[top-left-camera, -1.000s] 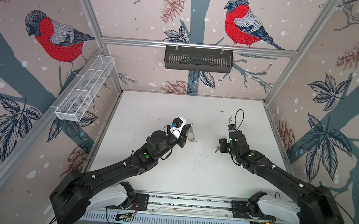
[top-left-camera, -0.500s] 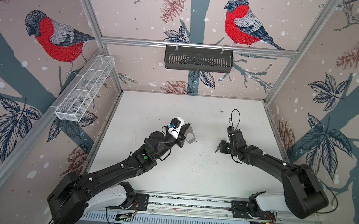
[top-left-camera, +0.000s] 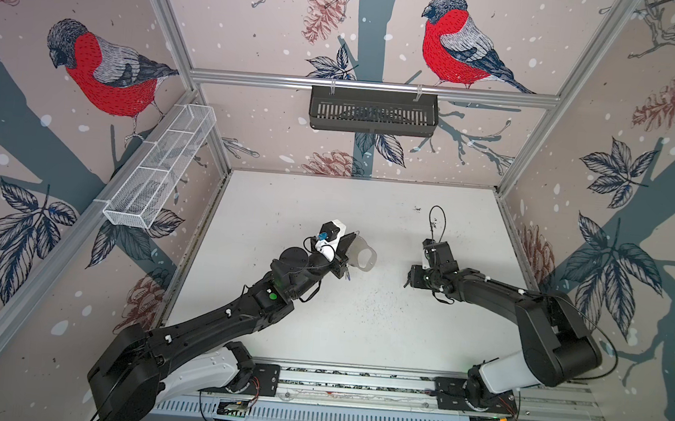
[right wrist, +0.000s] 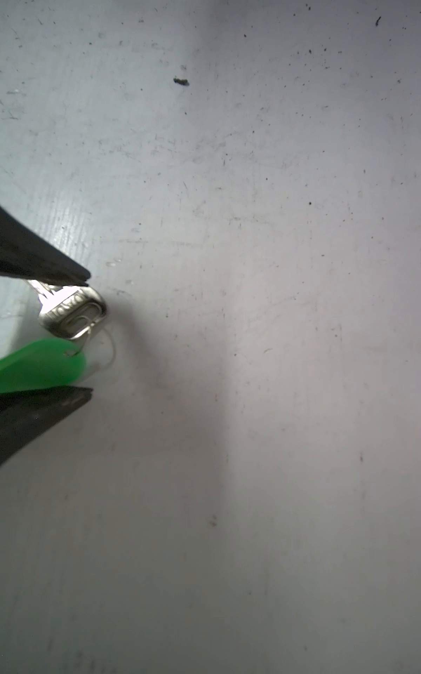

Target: Put the keys on the keyring

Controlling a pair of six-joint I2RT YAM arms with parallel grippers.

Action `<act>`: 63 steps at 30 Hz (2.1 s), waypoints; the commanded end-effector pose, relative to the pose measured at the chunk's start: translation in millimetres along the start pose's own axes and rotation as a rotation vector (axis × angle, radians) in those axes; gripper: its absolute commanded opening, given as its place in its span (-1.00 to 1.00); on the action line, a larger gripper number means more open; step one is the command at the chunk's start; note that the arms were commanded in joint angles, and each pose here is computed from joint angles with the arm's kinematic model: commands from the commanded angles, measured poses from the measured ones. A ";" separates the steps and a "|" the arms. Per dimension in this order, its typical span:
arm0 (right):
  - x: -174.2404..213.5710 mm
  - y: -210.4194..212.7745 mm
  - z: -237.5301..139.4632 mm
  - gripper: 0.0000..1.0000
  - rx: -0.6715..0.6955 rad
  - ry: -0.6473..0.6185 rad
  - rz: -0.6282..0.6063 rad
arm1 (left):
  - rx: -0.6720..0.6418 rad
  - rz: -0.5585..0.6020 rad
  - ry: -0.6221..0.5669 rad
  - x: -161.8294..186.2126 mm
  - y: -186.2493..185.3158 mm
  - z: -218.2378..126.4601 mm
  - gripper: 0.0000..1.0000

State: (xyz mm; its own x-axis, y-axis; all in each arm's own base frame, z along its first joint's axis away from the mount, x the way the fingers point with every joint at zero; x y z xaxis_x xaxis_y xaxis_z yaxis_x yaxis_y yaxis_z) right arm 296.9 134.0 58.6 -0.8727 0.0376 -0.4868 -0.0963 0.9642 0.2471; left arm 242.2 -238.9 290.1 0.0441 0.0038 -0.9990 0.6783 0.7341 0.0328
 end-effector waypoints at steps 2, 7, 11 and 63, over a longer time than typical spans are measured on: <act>11.7 7.5 0.5 -0.08 -0.063 0.067 0.032 | 0.010 -0.006 -0.043 -11.1 -1.5 -0.9 -1.00; 18.4 22.3 -6.3 -0.18 -0.139 0.084 0.027 | 0.014 -0.009 -0.051 -13.2 -1.9 -2.6 -1.00; 21.6 34.0 -11.6 -0.29 -0.166 0.093 0.015 | 0.019 -0.012 -0.054 -14.3 -2.5 -2.6 -1.00; 5.6 30.4 8.6 -0.52 0.244 0.028 -0.136 | 0.010 -0.015 -0.055 -16.5 -1.0 -7.5 -1.00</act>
State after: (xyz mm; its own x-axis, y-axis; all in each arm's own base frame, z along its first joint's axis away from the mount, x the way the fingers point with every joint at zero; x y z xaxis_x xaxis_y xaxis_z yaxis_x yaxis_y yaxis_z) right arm 294.3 171.2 60.7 -0.8660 -0.1167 -0.4863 -0.1263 0.9919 -0.0131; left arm 236.9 -234.8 298.7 0.0576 -0.0144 -0.9982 0.6830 0.7299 0.0289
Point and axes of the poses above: each gripper's point midway between its finger pads, its own z axis out along the fingers, its own y axis along the line the jaws close on, x = y × z, the point moved 4 cm from there along -z, back along the fingers, and after that the axes turned 2 degrees about z, right-handed, at the moved point
